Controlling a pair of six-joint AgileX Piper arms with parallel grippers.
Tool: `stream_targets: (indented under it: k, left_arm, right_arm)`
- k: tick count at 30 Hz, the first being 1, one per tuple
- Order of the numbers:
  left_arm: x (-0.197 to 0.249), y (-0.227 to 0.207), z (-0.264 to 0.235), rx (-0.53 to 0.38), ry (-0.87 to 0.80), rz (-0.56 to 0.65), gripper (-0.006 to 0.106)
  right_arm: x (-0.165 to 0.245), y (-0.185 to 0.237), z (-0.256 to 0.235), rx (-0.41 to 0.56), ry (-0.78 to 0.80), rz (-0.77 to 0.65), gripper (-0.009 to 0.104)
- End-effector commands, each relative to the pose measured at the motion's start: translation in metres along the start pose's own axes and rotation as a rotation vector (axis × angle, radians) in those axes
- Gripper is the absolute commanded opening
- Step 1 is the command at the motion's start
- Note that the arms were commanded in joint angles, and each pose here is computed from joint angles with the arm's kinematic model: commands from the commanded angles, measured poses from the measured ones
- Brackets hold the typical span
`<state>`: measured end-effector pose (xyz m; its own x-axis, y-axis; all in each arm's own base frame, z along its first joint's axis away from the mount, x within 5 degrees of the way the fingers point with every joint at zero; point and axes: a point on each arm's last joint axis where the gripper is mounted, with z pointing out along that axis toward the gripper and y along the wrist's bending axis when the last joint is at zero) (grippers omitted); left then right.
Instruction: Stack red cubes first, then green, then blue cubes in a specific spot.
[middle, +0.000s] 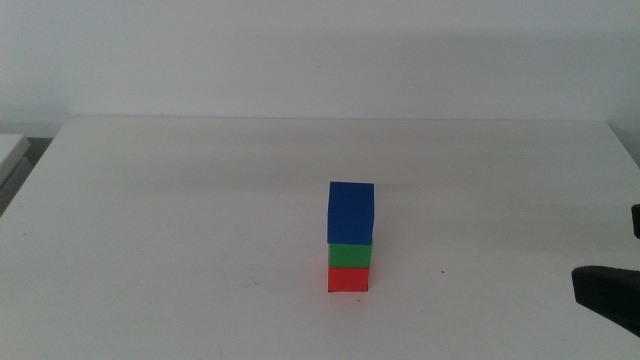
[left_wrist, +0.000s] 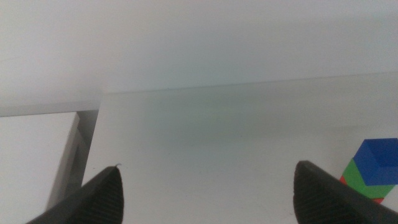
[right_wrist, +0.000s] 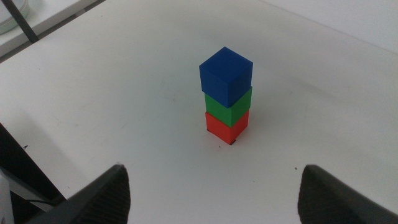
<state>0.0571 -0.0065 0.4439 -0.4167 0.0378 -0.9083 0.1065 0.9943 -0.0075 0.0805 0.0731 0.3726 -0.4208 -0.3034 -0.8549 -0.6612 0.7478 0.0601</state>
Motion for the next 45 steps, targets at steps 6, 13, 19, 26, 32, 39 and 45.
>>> stream_targets:
  k: [6, 13, 19, 26, 32, 39, 45]
  left_arm:
    - [0.0, 0.002, 0.0, -0.018, -0.012, 0.009, 0.094]
    - [0.023, 0.001, 0.018, -0.012, -0.217, 0.009, 0.094]
    - [0.099, -0.003, 0.038, 0.062, -0.327, -0.085, 0.094]
    - [0.18, -0.002, 0.063, 0.052, -0.36, -0.088, 0.094]
    - [0.205, -0.001, 0.086, 0.041, -0.328, -0.094, 0.094]
    - [0.209, 0.002, 0.093, 0.028, -0.469, -0.104, 0.094]
    - [0.22, 0.001, 0.1, 0.034, -0.393, -0.121, 0.094]
  right_arm:
    - [0.0, -0.001, -0.001, 0.012, -0.011, -0.005, 0.091]
    - [0.014, -0.013, 0.013, 0.114, -0.112, -0.074, 0.091]
    - [0.069, -0.028, 0.032, 0.202, -0.12, 0.127, 0.091]
    - [0.138, -0.043, 0.026, 0.507, -0.326, 0.142, 0.091]
    - [0.185, -0.045, 0.035, 0.65, -0.376, 0.212, 0.091]
    - [0.186, -0.048, 0.035, 0.686, -0.41, 0.188, 0.091]
    - [0.181, -0.048, 0.032, 0.701, -0.465, 0.155, 0.091]
